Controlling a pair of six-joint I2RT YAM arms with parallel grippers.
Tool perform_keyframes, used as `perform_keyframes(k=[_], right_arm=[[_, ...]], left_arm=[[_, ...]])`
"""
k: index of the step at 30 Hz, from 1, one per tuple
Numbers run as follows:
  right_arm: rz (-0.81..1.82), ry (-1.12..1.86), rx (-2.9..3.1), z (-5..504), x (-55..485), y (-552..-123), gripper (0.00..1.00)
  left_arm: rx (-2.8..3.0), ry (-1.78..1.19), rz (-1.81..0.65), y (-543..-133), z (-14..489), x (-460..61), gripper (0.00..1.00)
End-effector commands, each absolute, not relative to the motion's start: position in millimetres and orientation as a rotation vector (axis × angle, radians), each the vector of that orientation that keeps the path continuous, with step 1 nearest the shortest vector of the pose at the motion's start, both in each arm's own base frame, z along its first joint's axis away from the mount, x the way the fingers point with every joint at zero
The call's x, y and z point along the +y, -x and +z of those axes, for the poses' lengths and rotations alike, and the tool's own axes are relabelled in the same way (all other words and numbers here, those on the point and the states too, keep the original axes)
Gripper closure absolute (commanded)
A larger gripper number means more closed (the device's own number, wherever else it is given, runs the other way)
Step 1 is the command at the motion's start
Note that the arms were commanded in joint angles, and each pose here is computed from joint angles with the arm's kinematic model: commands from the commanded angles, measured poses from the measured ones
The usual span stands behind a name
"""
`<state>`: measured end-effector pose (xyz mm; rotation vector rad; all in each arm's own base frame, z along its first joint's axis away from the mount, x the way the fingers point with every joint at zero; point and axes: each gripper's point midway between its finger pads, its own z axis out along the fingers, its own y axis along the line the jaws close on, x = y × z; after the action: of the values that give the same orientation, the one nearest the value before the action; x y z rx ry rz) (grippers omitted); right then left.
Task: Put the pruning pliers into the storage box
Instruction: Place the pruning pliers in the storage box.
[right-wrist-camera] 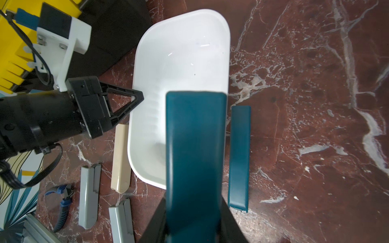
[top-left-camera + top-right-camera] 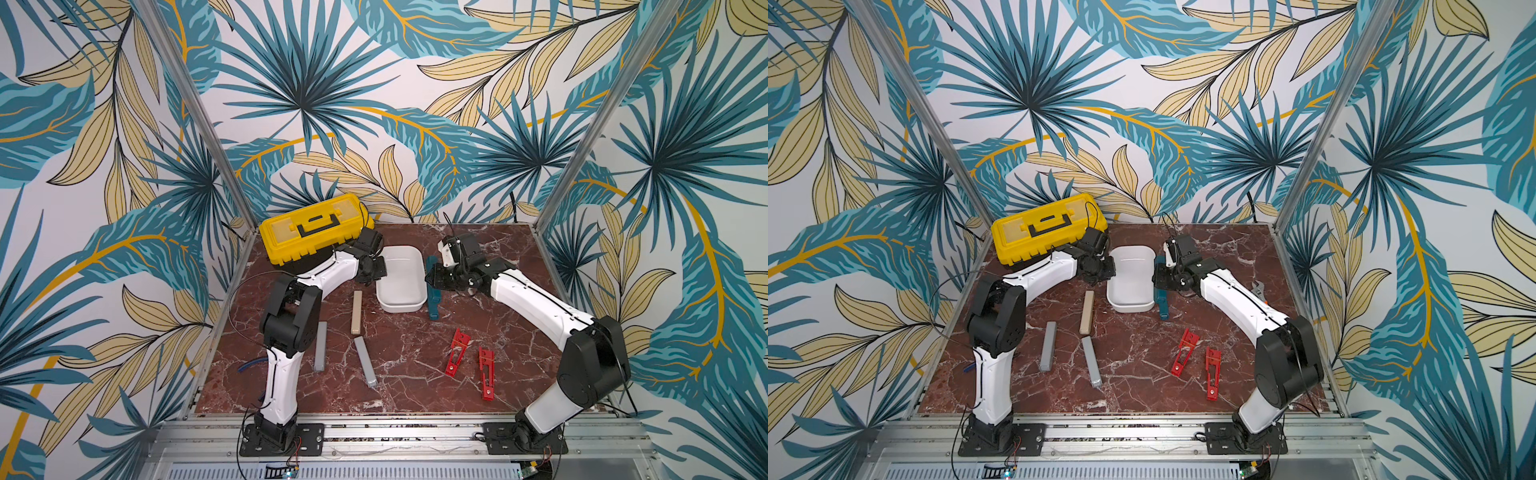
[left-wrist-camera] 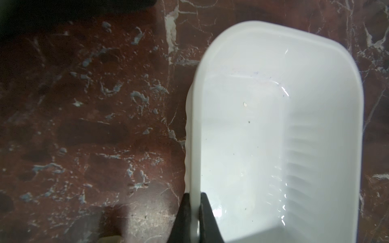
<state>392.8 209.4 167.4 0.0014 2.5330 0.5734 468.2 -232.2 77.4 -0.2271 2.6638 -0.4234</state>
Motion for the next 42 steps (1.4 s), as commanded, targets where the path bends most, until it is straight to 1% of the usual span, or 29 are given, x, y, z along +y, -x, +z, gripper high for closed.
perform_keyframes(k=[1, 9, 17, 21, 25, 28, 31, 42], right_arm=[[0.637, 0.059, 2.493, 178, 225, -397, 0.91], [0.655, 0.111, 2.544, 166, 239, -378, 0.92], [0.664, 0.179, 2.603, 142, 278, -362, 0.92], [0.633, 0.185, 2.639, 121, 288, -368, 0.91], [0.595, 0.208, 2.654, 99, 293, -378, 0.95], [0.582, 0.208, 2.667, 90, 297, -385, 0.95], [0.61, 0.198, 2.672, 85, 305, -390, 0.95], [0.573, 0.212, 2.688, 75, 314, -407, 0.95]], left_arm=[[2.689, 0.298, -0.315, -449, 83, -225, 1.0], [2.649, 0.363, -0.314, -425, 92, -225, 1.0], [2.62, 0.383, -0.333, -411, 101, -228, 1.0], [2.621, 0.392, -0.348, -408, 97, -229, 1.0], [2.618, 0.402, -0.383, -406, 92, -232, 1.0], [2.605, 0.415, -0.404, -406, 91, -234, 1.0], [2.597, 0.414, -0.413, -407, 91, -235, 1.0], [2.595, 0.403, -0.426, -408, 93, -238, 1.0]])
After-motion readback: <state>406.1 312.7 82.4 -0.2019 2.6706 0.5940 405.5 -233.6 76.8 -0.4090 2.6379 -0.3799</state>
